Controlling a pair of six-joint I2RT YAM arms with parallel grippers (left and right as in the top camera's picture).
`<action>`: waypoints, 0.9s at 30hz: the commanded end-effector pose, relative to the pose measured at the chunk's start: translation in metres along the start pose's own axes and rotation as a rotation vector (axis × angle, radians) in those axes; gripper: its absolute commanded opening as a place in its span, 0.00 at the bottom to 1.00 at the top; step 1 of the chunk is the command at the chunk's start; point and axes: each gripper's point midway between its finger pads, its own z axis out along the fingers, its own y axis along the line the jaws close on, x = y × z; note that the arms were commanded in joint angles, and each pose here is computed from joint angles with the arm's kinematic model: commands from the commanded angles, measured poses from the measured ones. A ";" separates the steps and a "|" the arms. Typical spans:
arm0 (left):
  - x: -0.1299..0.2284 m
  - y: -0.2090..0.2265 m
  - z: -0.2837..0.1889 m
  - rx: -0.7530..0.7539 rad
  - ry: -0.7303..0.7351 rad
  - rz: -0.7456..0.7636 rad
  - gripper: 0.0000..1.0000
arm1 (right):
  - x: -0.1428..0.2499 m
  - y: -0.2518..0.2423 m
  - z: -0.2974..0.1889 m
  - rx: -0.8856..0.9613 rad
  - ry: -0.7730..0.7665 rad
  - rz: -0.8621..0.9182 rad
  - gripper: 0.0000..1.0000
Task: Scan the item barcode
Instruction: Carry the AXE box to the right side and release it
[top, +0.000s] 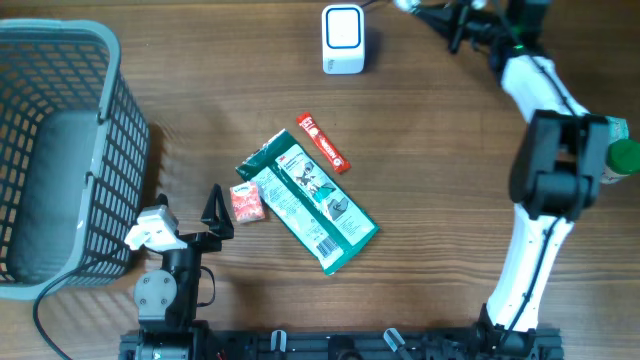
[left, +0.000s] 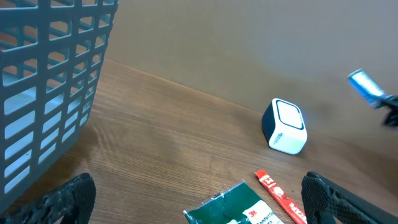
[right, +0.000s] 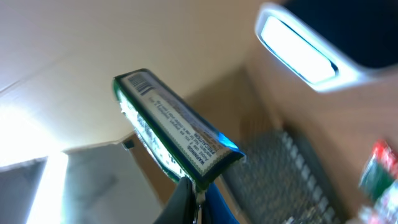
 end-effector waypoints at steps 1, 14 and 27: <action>0.001 -0.001 0.000 0.009 -0.003 0.012 1.00 | -0.034 0.034 -0.069 0.071 -0.321 -0.436 0.05; 0.001 -0.001 0.000 0.009 -0.003 0.012 1.00 | -0.088 -0.082 -0.421 1.329 -1.376 -0.224 0.04; 0.001 -0.001 0.000 0.009 -0.003 0.012 1.00 | 0.084 0.024 -0.164 0.646 -0.479 -0.662 1.00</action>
